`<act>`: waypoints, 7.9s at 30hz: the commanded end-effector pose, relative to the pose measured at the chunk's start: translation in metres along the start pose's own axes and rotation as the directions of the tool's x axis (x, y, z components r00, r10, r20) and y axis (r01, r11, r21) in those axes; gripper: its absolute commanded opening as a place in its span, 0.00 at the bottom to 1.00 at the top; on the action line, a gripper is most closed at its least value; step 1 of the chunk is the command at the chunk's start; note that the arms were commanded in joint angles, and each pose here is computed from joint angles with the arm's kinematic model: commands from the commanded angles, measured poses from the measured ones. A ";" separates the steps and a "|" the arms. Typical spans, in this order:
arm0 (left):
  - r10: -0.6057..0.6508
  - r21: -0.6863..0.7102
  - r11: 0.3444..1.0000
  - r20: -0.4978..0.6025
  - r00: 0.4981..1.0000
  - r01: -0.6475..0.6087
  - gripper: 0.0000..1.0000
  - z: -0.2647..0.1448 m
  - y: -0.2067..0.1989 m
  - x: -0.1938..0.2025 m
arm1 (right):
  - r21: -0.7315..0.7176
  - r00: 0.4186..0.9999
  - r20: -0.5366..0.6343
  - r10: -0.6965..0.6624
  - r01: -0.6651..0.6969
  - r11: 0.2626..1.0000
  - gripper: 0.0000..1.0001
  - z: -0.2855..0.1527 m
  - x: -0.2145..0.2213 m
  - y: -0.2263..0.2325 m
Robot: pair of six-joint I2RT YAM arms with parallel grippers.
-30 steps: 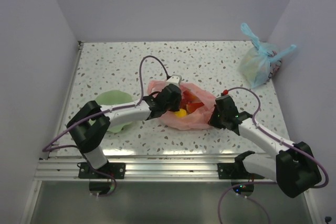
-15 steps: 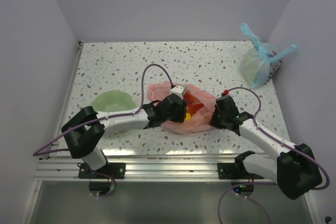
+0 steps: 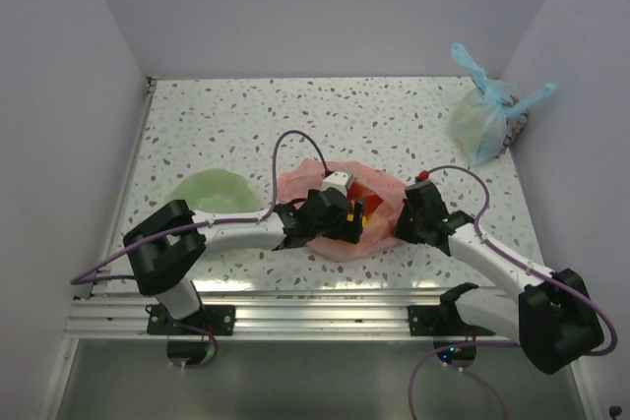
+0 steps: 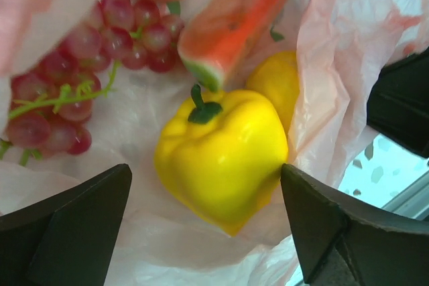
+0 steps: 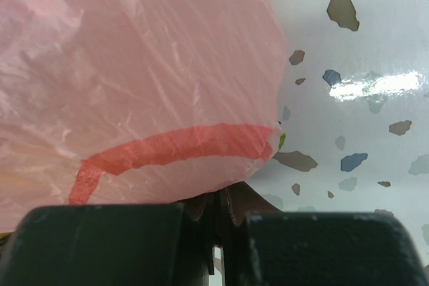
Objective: Untie the knot of the plastic bag and take out the fruit
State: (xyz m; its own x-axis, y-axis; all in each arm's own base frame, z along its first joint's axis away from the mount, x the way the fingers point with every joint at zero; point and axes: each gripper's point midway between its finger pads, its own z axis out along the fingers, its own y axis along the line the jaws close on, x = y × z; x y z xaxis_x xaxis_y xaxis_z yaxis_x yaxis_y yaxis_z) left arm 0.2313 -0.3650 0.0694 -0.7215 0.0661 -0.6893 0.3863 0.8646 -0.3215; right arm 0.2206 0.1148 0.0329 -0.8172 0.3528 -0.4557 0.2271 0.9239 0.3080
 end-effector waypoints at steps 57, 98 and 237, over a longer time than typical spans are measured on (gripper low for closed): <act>0.206 0.010 0.978 0.168 0.964 -0.211 0.50 -0.093 0.037 -0.113 | -0.066 0.994 0.112 0.002 0.005 0.998 0.04 -0.003 -0.051 0.038; -0.299 -0.476 0.791 0.247 0.922 0.384 1.00 -0.134 0.292 -0.057 | -0.074 0.992 0.106 -0.072 0.080 0.994 0.08 -0.029 -0.034 0.022; -0.058 0.108 0.992 -0.018 0.998 0.060 0.18 0.003 0.033 0.014 | -0.339 1.000 0.015 0.012 -0.006 0.941 0.00 0.036 -0.014 0.099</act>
State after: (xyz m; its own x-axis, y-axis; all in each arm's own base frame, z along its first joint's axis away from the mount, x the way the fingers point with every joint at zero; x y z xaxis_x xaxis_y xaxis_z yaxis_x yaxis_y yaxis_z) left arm 0.2486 -0.3336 0.0223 -0.7625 0.0802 -0.6420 0.3865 0.8522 -0.3526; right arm 0.2666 0.2061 0.0251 -0.8204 0.4069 -0.4017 0.0981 0.7923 0.6022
